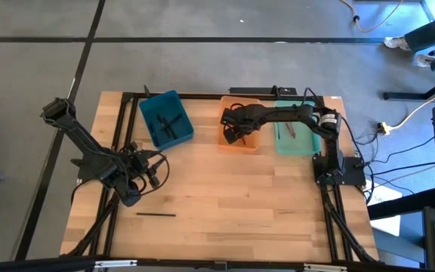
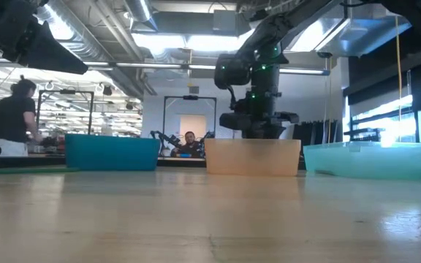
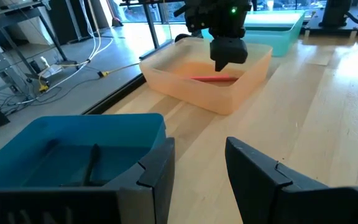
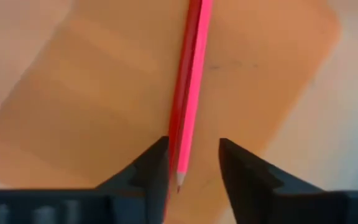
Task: Sort crayons/erasers/pens/pencils in bins
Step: Put the green pencil into the orange bin
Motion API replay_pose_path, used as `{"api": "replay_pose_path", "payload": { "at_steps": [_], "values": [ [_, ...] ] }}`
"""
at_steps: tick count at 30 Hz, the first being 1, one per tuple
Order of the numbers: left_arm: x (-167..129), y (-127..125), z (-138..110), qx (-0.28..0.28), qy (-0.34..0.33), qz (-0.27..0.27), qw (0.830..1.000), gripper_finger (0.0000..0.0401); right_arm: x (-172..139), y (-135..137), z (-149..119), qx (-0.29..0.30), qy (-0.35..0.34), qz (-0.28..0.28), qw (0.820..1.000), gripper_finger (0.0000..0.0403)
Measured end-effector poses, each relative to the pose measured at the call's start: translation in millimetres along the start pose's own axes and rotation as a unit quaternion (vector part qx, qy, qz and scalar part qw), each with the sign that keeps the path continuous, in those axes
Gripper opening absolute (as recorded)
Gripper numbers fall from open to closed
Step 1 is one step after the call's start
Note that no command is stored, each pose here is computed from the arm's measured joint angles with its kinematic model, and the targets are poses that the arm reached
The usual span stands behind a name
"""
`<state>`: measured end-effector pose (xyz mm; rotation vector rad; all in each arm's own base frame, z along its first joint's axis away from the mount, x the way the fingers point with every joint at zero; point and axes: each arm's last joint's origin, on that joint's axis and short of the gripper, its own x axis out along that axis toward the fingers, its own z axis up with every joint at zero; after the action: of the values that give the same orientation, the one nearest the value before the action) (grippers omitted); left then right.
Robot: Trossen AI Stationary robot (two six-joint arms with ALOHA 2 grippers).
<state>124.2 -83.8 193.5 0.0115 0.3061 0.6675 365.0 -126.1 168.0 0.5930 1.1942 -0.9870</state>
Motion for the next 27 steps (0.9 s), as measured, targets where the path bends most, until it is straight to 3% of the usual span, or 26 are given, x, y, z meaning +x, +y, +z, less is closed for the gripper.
{"api": "replay_pose_path", "payload": {
  "at_steps": [7, 17, 20, 27],
  "values": [
    [0, 0, 0, 0.0, 0.0, 0.0, 1.0, 0.0135, -6, 3, 5, -0.017, -0.043, 0.001, 0.999, 0.0202],
    [0, 0, 0, -0.002, -0.001, 0.0, 1.0, 0.0135, -63, 28, -5, -0.077, -0.159, 0.1, 0.979, 0.0209],
    [0, 0, 0, -0.002, 0.002, -0.002, 1.0, 0.0135, -84, 46, -10, -0.098, -0.227, 0.159, 0.956, 0.021],
    [0, 0, 0, 0.0, -0.009, 0.005, 1.0, 0.0135, -117, 99, -25, -0.212, -0.368, 0.309, 0.851, 0.021]
  ]
}}
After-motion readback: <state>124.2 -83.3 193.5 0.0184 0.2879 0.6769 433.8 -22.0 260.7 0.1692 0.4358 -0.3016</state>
